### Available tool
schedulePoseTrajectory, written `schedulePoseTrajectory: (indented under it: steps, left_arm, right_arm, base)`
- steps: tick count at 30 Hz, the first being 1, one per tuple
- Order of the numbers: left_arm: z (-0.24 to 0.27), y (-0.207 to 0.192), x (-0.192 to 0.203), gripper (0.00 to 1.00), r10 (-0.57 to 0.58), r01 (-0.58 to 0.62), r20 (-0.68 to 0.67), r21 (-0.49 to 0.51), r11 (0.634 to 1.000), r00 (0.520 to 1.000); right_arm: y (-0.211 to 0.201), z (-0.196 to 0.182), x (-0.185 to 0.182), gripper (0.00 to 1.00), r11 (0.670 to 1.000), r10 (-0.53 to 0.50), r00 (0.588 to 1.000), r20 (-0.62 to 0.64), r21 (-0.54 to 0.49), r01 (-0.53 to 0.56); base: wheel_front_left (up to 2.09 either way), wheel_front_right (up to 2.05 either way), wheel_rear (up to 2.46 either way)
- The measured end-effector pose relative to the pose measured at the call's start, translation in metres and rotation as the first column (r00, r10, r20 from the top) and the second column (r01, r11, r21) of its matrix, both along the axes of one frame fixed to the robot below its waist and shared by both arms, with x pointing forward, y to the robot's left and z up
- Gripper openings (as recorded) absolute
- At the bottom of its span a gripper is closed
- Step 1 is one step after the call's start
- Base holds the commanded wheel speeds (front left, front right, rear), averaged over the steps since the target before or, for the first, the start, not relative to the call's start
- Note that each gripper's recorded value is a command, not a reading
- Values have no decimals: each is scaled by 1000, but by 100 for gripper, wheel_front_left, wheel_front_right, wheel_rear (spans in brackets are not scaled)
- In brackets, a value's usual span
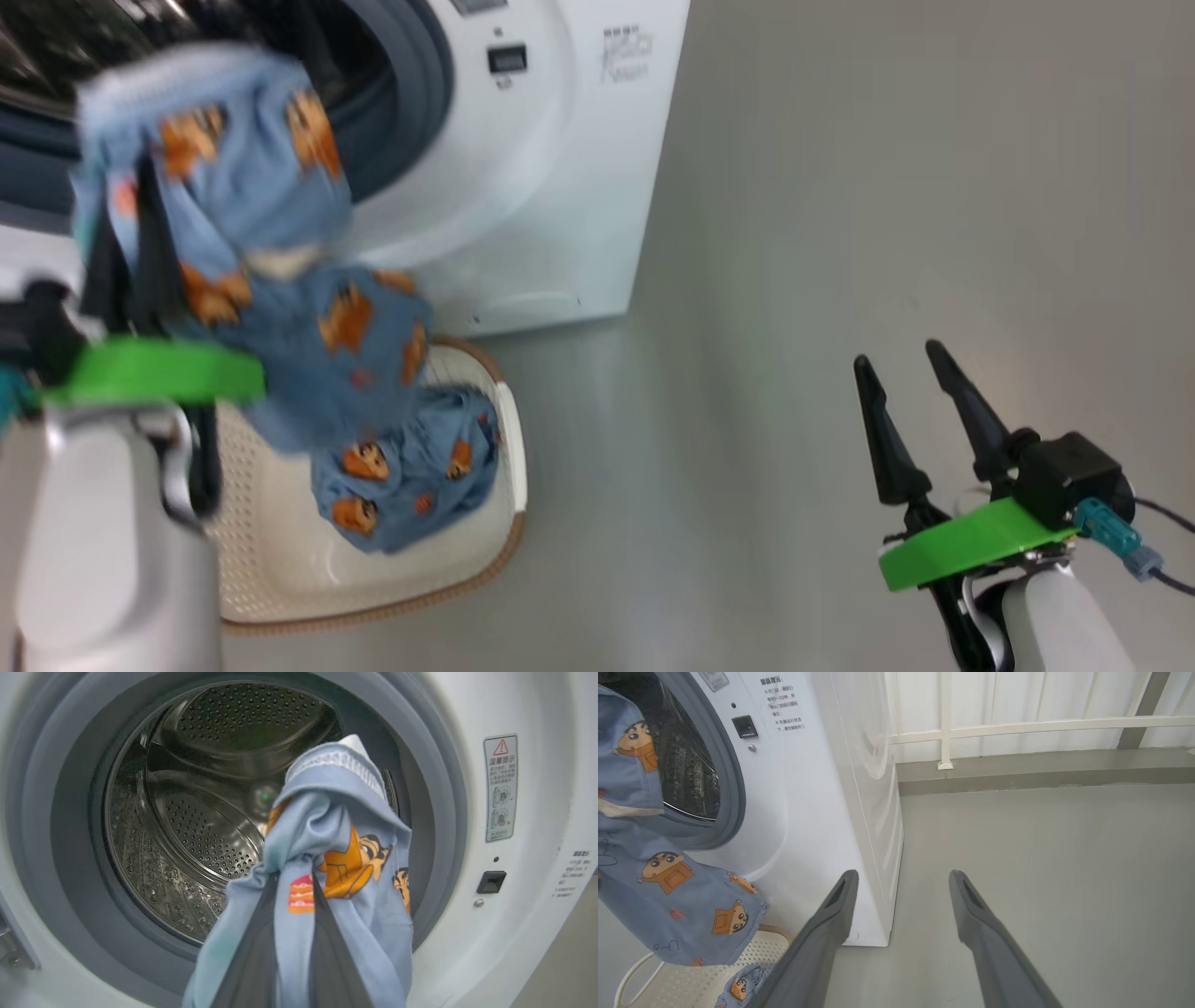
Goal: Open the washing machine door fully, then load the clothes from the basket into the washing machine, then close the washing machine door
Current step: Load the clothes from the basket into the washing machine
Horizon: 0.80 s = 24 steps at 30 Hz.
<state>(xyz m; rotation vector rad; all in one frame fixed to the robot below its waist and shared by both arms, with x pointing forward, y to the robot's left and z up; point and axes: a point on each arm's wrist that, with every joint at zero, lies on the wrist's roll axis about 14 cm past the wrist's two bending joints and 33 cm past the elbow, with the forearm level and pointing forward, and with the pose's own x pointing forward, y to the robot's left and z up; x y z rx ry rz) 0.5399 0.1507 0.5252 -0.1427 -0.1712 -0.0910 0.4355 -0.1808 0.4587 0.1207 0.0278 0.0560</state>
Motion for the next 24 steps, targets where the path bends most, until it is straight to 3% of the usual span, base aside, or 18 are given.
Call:
schedulePoseTrajectory:
  steps: [17, 24]
  left_arm:
    - [-50, -12, 134, 0, -49, 55, -114, 48, 997, 992]
    - [-99, -17, 169, 0, -84, 109, -302, 67, 992, 950]
  right_arm:
    - [-2, -67, 32, 100, 1000, 9, 991, -130, -26, -13]
    - [0, -104, 27, 100, 1000, 17, 975, -221, -17, -21]
  base:
    - [0, 0, 0]
    - [0, 0, 0]
